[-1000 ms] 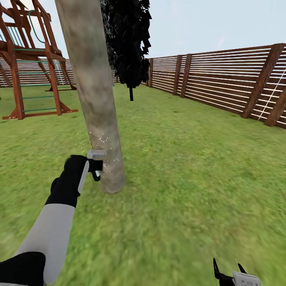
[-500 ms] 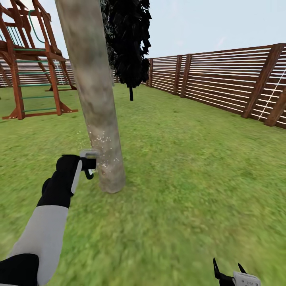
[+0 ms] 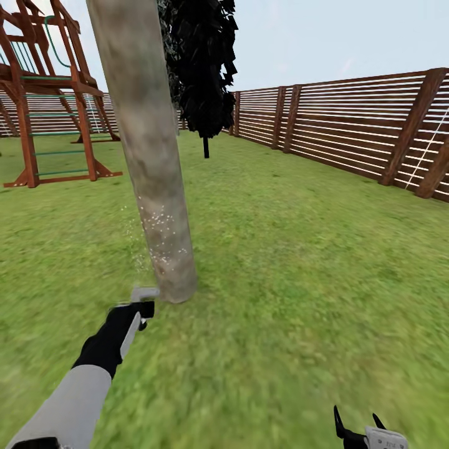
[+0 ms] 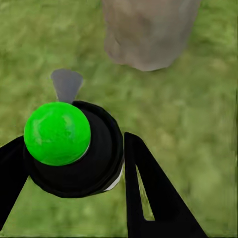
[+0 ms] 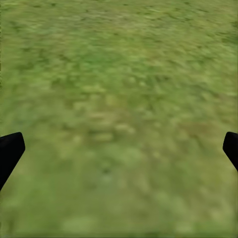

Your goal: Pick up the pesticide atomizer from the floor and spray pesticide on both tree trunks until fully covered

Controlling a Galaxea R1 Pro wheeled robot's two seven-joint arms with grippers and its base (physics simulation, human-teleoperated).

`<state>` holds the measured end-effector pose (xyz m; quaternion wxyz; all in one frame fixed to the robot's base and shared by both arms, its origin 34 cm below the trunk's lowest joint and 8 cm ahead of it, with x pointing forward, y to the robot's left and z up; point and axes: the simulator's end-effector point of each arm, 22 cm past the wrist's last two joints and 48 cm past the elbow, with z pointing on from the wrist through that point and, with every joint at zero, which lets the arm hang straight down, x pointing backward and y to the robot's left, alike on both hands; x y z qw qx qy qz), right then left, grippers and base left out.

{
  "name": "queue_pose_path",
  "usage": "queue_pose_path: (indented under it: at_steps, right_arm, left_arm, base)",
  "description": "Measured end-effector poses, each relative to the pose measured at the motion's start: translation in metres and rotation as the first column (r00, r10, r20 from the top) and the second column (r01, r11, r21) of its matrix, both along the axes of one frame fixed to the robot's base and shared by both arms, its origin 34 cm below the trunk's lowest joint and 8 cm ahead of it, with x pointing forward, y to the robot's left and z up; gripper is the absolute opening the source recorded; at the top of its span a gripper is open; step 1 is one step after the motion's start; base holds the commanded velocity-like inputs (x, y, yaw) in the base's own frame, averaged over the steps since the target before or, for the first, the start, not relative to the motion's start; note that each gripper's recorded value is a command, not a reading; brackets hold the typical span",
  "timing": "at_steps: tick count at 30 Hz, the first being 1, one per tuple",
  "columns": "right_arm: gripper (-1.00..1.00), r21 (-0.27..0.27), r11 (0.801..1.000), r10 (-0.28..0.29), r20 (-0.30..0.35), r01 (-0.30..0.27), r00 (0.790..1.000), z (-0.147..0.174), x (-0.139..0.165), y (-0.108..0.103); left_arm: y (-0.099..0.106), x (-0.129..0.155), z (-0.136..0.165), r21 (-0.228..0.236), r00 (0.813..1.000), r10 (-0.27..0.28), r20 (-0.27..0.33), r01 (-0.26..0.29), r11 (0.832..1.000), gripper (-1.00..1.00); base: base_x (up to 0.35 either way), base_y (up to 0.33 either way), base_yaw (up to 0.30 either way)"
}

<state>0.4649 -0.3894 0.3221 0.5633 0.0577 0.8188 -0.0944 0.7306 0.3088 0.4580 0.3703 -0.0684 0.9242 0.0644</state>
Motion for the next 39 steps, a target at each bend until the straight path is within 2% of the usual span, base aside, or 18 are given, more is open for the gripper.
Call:
queue_pose_path:
  at_steps: [2,4,7,11,15,21,24,28,39]
  right_arm:
    - [1.00,0.000,1.000,0.000,0.000,0.000,1.000,0.000,0.000,0.000]
    - [1.00,0.000,1.000,0.000,0.001,0.000,1.000,0.000,0.000,0.000]
    - [1.00,0.000,1.000,0.000,0.000,0.000,1.000,0.000,0.000,0.000]
    - [1.00,0.000,1.000,0.000,0.000,0.000,1.000,0.000,0.000,0.000]
    - [1.00,0.000,1.000,0.000,-0.001,0.000,1.000,0.000,0.000,0.000]
    - [1.00,0.000,1.000,0.000,-0.001,0.000,1.000,0.000,0.000,0.000]
    - [1.00,0.000,1.000,0.000,-0.001,0.000,1.000,0.000,0.000,0.000]
    - [1.00,0.000,1.000,0.000,-0.001,0.000,1.000,0.000,0.000,0.000]
    - [1.00,0.000,1.000,0.000,-0.001,0.000,1.000,0.000,0.000,0.000]
  left_arm:
    - [0.013,-0.014,-0.031,0.024,0.997,0.072,0.000,-0.072,0.997,-1.00]
    - [0.018,-0.025,-0.046,0.044,0.995,0.097,-0.022,-0.096,0.994,-1.00]
    - [0.018,-0.042,-0.066,0.049,0.994,0.099,-0.051,-0.097,0.994,-1.00]
    - [0.017,-0.045,-0.069,0.051,0.994,0.099,-0.044,-0.096,0.994,-1.00]
    - [0.005,-0.045,-0.070,0.038,0.995,0.093,-0.037,-0.092,0.995,-1.00]
    - [0.004,-0.045,-0.070,0.037,0.995,0.093,-0.037,-0.092,0.995,-1.00]
    - [0.006,-0.040,-0.066,0.041,0.995,0.100,0.008,-0.100,0.994,-1.00]
    - [0.004,-0.043,-0.070,0.044,0.995,0.099,0.009,-0.099,0.994,-1.00]
    - [0.000,-0.043,-0.071,0.039,0.995,0.096,0.009,-0.096,0.995,-1.00]
  base:
    - [0.000,0.000,0.000]
    - [0.000,0.000,0.000]
    - [0.026,-0.022,0.000]
    - [0.155,-0.195,0.000]
    - [0.202,-0.213,0.000]
    - [0.225,-0.205,0.000]
    - [0.181,-0.225,0.000]
    - [0.167,-0.232,0.010]
    - [0.140,-0.244,0.209]
